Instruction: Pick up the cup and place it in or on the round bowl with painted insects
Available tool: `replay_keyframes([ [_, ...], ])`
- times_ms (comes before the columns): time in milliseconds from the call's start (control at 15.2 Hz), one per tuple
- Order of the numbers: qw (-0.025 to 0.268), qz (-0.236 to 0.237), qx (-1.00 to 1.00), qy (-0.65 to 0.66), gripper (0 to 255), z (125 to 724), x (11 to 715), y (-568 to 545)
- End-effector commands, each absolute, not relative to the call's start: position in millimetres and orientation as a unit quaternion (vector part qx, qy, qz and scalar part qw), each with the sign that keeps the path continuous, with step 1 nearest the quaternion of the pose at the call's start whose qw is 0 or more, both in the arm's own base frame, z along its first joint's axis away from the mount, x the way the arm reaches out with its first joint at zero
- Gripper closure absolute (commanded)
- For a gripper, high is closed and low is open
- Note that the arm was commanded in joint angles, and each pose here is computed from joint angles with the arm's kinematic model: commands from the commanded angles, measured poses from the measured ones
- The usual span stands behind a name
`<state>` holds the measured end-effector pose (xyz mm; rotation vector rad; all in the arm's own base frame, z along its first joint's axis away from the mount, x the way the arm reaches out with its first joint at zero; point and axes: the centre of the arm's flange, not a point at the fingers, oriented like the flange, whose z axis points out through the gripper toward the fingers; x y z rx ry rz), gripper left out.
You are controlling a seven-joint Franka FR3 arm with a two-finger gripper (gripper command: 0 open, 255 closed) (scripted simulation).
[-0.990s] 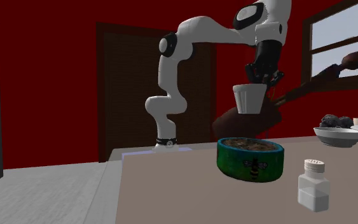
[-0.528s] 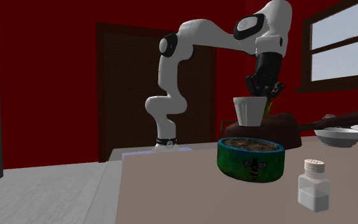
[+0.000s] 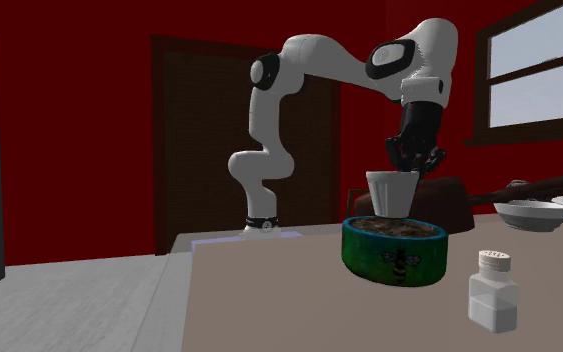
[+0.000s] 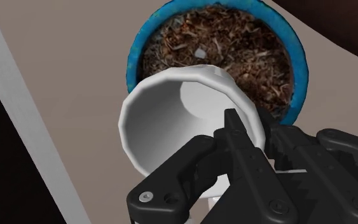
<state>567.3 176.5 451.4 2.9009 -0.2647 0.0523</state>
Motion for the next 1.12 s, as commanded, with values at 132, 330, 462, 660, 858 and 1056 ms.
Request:
replay_keyframes([
  [132,0.114,0.018,0.989,-0.09,255,450.0,567.0,176.7],
  [330,0.114,0.018,0.989,-0.09,255,450.0,567.0,176.7],
  [462,0.114,0.018,0.989,-0.09,0,450.0,567.0,176.7],
  [660,0.114,0.018,0.989,-0.09,0,450.0,567.0,176.7],
  [858,0.114,0.018,0.989,-0.09,0,475.7,566.6,182.8],
  [1056,0.114,0.018,0.989,-0.09,0,498.7,566.3,188.1],
])
